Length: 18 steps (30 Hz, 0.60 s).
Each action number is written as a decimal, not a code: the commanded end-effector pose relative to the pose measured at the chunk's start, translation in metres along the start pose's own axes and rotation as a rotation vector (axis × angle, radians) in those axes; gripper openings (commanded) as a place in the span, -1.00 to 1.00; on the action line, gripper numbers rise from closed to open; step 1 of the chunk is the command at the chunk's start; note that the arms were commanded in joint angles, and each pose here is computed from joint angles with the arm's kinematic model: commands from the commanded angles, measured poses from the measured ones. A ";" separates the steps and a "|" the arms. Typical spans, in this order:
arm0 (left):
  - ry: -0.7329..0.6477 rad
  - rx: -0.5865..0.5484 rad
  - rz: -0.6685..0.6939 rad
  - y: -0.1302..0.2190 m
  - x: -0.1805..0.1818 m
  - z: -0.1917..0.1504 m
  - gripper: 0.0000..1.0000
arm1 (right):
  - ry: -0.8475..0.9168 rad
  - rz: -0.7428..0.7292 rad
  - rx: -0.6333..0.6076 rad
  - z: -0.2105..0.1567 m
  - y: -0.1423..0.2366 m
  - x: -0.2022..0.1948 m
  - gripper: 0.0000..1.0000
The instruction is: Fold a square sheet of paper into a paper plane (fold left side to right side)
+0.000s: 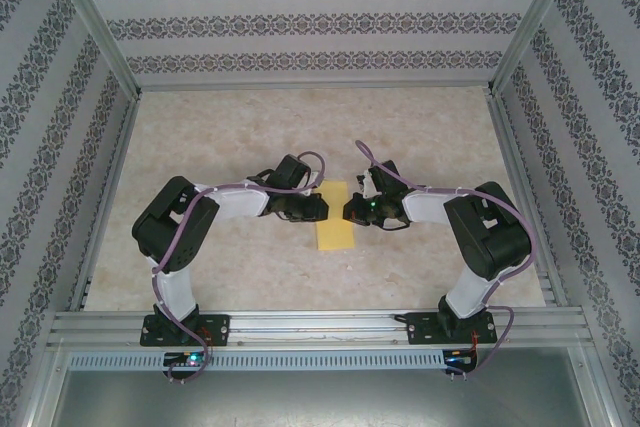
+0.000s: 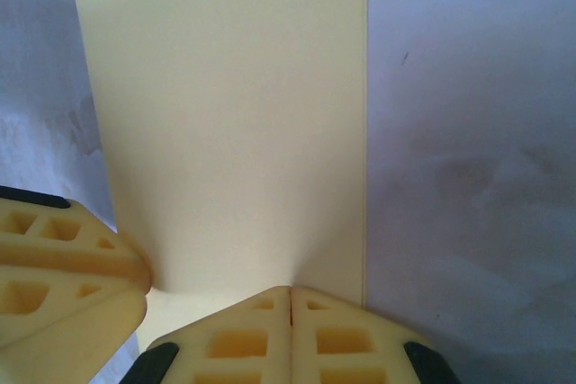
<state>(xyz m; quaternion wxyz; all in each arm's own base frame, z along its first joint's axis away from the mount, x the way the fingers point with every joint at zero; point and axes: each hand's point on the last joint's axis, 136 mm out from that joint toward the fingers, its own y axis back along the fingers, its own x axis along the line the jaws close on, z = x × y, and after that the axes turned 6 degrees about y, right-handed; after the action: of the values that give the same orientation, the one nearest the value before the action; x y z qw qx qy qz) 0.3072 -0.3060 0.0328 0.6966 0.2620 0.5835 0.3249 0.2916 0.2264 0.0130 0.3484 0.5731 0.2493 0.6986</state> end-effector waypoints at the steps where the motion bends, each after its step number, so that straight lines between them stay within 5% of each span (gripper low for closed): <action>1: 0.030 -0.001 0.066 -0.006 0.023 -0.007 -0.73 | -0.060 -0.212 0.110 -0.039 -0.006 -0.052 -1.00; 12: 0.068 -0.027 0.148 0.012 0.057 -0.012 -0.76 | -0.055 -0.226 0.116 -0.040 -0.005 -0.054 -1.00; 18: 0.019 -0.063 0.078 0.030 0.035 -0.003 -0.82 | -0.052 -0.211 0.112 -0.039 -0.005 -0.051 -1.00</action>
<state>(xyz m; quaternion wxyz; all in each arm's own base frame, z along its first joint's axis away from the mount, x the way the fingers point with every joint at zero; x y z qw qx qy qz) 0.3037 -0.2669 0.0209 0.6773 0.2578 0.5831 0.3672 0.2913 0.2259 0.0129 0.3473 0.5665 0.2564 0.7020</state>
